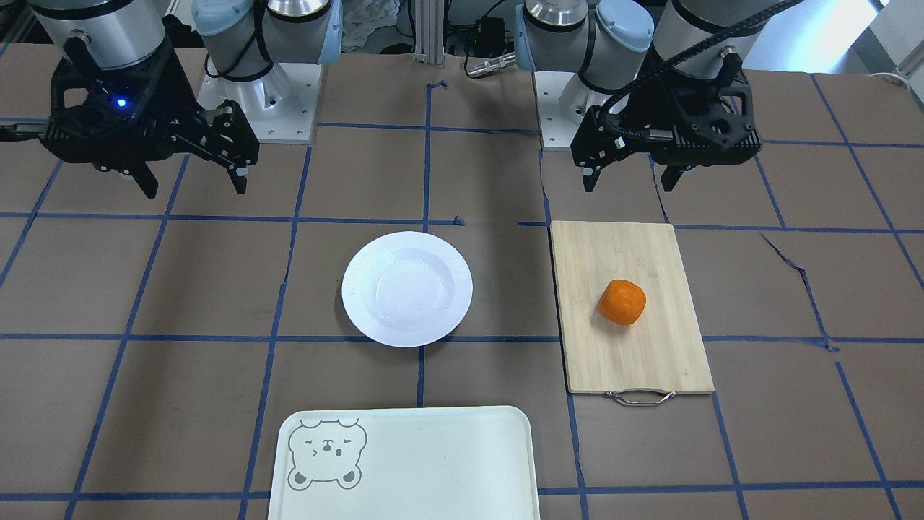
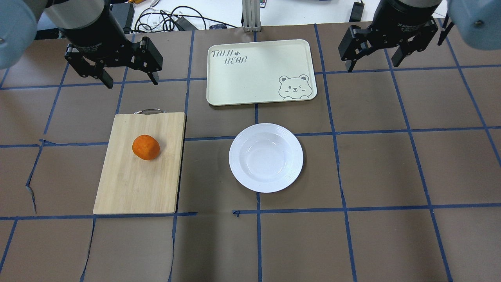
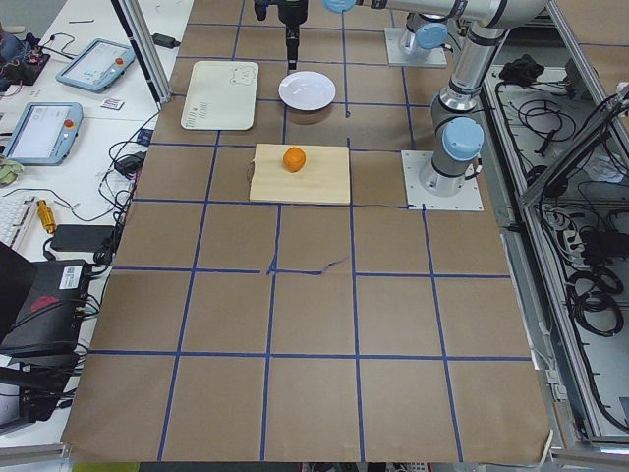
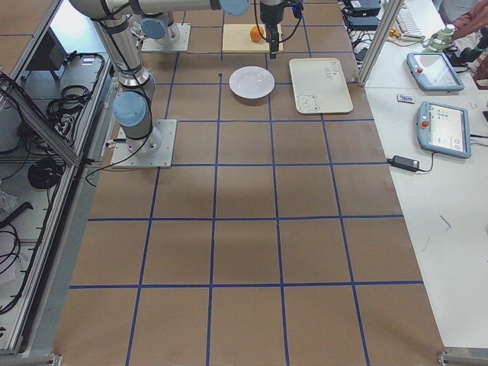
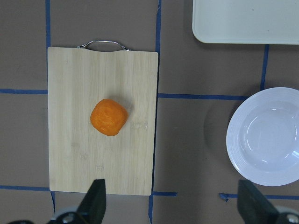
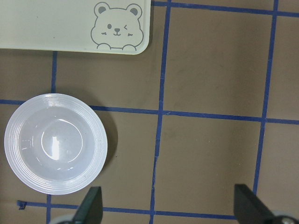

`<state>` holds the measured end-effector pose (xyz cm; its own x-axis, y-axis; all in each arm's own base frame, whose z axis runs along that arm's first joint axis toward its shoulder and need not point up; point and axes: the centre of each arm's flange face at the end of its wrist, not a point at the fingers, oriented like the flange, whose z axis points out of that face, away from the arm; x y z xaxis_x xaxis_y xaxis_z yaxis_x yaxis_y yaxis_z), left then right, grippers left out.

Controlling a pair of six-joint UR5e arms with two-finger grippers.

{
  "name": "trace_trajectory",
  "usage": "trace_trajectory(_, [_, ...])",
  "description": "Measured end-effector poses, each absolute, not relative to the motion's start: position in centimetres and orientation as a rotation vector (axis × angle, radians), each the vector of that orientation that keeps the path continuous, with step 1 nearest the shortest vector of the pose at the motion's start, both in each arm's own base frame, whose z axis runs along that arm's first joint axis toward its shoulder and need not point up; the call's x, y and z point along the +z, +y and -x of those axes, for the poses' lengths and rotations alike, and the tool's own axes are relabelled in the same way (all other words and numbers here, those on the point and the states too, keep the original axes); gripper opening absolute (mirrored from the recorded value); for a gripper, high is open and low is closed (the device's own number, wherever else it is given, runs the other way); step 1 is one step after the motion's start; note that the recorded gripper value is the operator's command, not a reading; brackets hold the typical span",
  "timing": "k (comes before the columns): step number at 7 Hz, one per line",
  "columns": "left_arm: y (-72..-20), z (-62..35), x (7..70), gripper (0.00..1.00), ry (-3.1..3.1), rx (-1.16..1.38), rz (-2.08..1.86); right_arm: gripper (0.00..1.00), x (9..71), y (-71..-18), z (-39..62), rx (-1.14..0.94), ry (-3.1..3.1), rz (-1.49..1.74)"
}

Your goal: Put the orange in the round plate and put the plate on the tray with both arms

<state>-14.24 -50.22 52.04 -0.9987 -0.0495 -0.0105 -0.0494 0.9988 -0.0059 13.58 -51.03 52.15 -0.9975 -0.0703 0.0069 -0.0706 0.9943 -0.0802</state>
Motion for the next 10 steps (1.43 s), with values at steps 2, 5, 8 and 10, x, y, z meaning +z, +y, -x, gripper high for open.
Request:
trace_trajectory(2, [-50.22,14.25,52.04,1.00,3.131,-0.009,0.078,1.00,52.18,-51.02,-13.55,0.128,-3.131,-0.087])
trace_trajectory(5, [-50.25,14.37,51.99,1.00,3.133,-0.009,0.077,1.00,52.18,-51.02,-13.51,0.128,-3.127,-0.088])
trace_trajectory(8, [-50.20,14.37,51.96,1.00,3.131,-0.006,0.074,1.00,52.18,-51.01,-13.51,0.127,-3.126,-0.101])
trace_trajectory(10, [-50.14,14.34,51.90,1.00,3.132,-0.005,0.074,1.00,52.19,-51.01,-13.52,0.128,-3.126,-0.103])
